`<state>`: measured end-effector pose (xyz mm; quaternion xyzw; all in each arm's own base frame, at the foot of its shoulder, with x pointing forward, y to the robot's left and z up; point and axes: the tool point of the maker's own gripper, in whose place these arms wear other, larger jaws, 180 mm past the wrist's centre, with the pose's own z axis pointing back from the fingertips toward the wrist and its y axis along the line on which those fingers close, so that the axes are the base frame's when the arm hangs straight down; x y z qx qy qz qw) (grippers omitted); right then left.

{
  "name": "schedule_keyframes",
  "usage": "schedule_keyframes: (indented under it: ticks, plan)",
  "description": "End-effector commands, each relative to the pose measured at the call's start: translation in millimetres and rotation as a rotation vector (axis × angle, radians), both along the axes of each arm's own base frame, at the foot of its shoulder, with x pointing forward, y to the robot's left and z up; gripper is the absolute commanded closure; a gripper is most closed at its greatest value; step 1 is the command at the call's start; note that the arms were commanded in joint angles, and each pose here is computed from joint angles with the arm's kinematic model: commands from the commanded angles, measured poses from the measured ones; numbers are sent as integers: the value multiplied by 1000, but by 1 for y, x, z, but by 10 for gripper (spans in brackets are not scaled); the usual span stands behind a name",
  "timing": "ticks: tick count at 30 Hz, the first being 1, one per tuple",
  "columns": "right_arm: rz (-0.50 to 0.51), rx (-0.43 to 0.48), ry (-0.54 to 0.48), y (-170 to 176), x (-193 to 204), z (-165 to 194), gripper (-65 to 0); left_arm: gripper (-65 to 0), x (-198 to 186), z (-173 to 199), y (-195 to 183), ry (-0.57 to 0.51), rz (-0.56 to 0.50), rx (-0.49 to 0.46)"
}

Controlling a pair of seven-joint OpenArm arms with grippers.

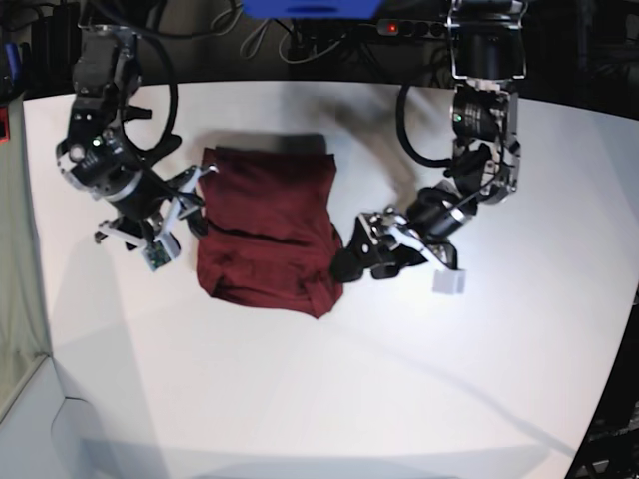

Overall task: Layout the t-shirt on the table in an organized manner, then fold the t-shirt properly
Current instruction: 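Lift the left gripper off the bundle and withdraw it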

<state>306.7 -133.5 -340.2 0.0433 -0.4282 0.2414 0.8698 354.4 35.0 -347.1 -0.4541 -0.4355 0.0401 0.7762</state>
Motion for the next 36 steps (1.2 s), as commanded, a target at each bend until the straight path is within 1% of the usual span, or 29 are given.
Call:
schedule_keyframes:
  ticks: [1, 4, 8, 12, 16, 23, 28, 32, 36]
  plan:
    - [10, 12, -54, 2, 7, 15, -269, -618, 2, 14, -5, -48, -12, -18]
    - [-25, 10, -60, -10, 9, 17, -269, -618, -6, 9, -16, -34, -43, -17]
    - [-69, 3, -62, -25, 8, 17, -269, -618, -16, -2, -6, -3, -18, -15]
    - [-114, 2, -56, -40, 6, 15, -269, -618, -30, -17, -8, 40, -28, -10]
    - [-135, 13, -15, -46, 2, 1, -269, -618, -41, -31, -17, 75, -57, 16]
    - [-145, 39, 67, -46, -6, -27, -269, -618, -45, -39, -35, 82, -81, 61]
    - [-148, 60, 122, -44, -12, -45, -269, -618, -56, -44, -64, 104, -114, 68]
    - [-146, 65, 151, -42, -20, -54, -269, -618, -70, -47, -90, 111, -181, 75]
    - [-146, 87, 160, -33, -23, -58, -269, -618, -95, -49, -114, 120, -266, 71]
